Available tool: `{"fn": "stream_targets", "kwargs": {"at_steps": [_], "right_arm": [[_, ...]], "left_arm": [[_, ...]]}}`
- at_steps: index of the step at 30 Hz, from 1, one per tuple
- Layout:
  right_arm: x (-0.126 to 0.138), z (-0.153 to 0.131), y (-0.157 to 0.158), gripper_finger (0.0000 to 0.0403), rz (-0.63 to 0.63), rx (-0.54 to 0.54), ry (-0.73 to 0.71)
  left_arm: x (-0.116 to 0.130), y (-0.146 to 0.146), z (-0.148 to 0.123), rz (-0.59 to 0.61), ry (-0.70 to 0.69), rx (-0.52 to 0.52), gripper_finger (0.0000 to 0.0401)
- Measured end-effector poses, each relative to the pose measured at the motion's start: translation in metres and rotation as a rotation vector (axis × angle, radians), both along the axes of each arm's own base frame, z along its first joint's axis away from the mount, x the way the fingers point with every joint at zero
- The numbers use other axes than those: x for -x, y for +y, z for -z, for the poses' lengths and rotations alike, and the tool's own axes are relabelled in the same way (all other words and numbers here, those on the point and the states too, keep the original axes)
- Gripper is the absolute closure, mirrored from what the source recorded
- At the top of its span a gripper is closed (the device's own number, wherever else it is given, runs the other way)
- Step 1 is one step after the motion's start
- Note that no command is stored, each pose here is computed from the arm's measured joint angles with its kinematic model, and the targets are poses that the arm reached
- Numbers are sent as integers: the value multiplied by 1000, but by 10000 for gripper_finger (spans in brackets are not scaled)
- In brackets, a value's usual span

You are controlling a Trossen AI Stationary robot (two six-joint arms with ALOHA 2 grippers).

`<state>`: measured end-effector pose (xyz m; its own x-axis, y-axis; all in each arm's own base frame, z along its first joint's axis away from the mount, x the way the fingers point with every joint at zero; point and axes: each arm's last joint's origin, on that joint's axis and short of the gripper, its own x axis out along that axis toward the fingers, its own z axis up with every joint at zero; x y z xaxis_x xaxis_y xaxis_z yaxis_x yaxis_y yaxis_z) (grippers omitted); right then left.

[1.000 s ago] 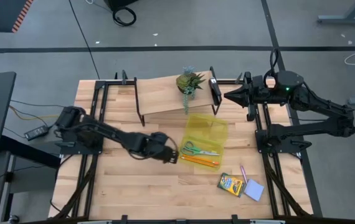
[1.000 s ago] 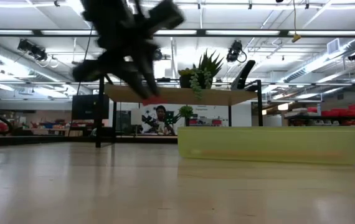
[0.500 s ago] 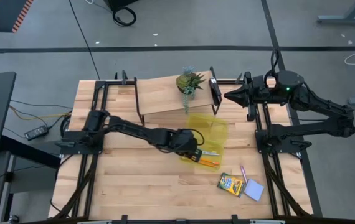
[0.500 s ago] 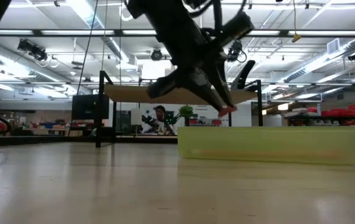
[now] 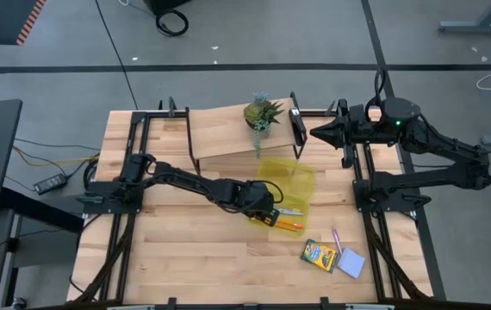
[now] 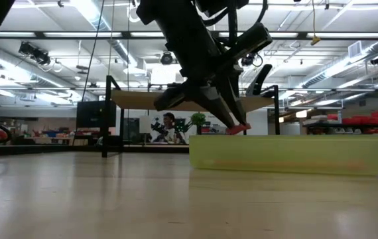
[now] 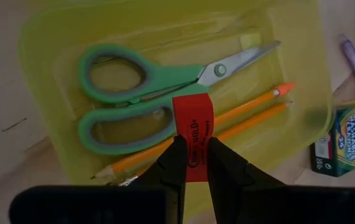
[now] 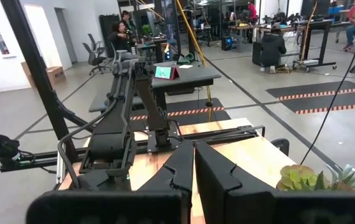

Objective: Pack school essentials
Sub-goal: Put the red eraser into the yellow supply box, then put the yellow crayon box into the yellow supply box

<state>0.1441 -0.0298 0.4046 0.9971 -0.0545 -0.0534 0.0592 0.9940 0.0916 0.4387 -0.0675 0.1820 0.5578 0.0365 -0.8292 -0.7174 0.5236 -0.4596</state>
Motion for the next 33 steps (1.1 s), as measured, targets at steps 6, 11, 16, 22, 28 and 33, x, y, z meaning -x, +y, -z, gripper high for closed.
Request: {"fn": "stream_targets", "kwargs": {"at_steps": [6,11,16,22,28,33], "right_arm": [[0,0,0,380,0,0,0],[0,0,0,380,0,-1,1],[0,0,0,380,-4,-12,1],[0,1,0,380,-11,-28,12],[0,3,0,380,-10,-53,26],[1,10,2,376,-55,-103,98]], "left_arm": [[3,0,2,-7,37,-1,351],[6,-2,4,-11,70,-2,346],[9,-5,5,-23,99,-2,314],[10,-5,5,-22,99,-4,254],[10,-5,3,-14,96,-7,212],[15,-5,-15,28,61,-46,213]]}}
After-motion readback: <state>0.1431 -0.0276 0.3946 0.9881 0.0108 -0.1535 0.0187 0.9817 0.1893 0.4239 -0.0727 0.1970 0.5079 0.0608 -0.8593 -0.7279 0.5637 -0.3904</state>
